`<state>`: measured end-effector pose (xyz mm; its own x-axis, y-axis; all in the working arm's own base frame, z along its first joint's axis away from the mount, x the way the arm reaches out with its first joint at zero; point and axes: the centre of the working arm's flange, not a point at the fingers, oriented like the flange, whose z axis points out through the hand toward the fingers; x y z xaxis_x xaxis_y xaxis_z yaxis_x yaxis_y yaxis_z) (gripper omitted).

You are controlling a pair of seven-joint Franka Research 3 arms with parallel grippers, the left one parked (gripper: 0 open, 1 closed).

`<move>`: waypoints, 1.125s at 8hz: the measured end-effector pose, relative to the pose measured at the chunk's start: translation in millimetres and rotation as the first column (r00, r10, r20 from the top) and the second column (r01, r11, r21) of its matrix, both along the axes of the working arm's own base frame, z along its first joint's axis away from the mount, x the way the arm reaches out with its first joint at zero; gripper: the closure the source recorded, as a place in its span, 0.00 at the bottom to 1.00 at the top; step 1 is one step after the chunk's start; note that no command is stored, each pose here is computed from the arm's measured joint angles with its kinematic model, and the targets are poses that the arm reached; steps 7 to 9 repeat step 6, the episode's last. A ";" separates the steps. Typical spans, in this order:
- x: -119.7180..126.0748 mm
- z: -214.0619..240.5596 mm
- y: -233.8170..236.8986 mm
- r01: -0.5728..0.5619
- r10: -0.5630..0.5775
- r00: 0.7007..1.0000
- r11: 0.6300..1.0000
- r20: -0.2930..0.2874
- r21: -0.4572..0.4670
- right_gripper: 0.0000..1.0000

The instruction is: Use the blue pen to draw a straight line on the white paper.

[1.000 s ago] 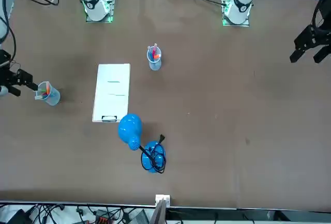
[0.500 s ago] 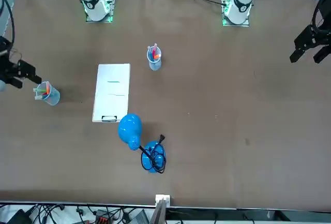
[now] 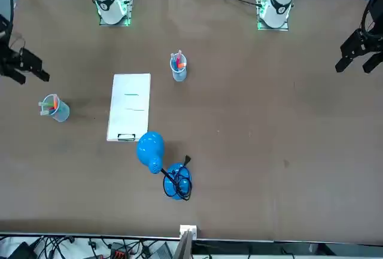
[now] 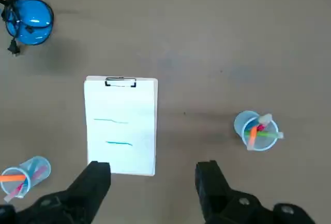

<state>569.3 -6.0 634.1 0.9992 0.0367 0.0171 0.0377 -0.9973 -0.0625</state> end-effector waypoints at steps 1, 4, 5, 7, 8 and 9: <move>-9.1 2.1 2.6 0.002 -0.002 1.000 1.000 -0.005 -0.019 0.00; -42.1 -7.1 2.5 0.000 -0.003 0.999 0.998 -0.041 -0.063 0.00; -49.2 -8.5 2.2 0.001 -0.004 0.999 0.998 -0.046 -0.063 0.00; -51.9 -9.3 2.0 0.002 -0.005 0.999 0.998 -0.049 -0.063 0.00; -51.9 -9.3 2.0 0.002 -0.005 0.999 0.998 -0.049 -0.063 0.00; -51.9 -9.3 2.0 0.002 -0.005 0.999 0.998 -0.049 -0.063 0.00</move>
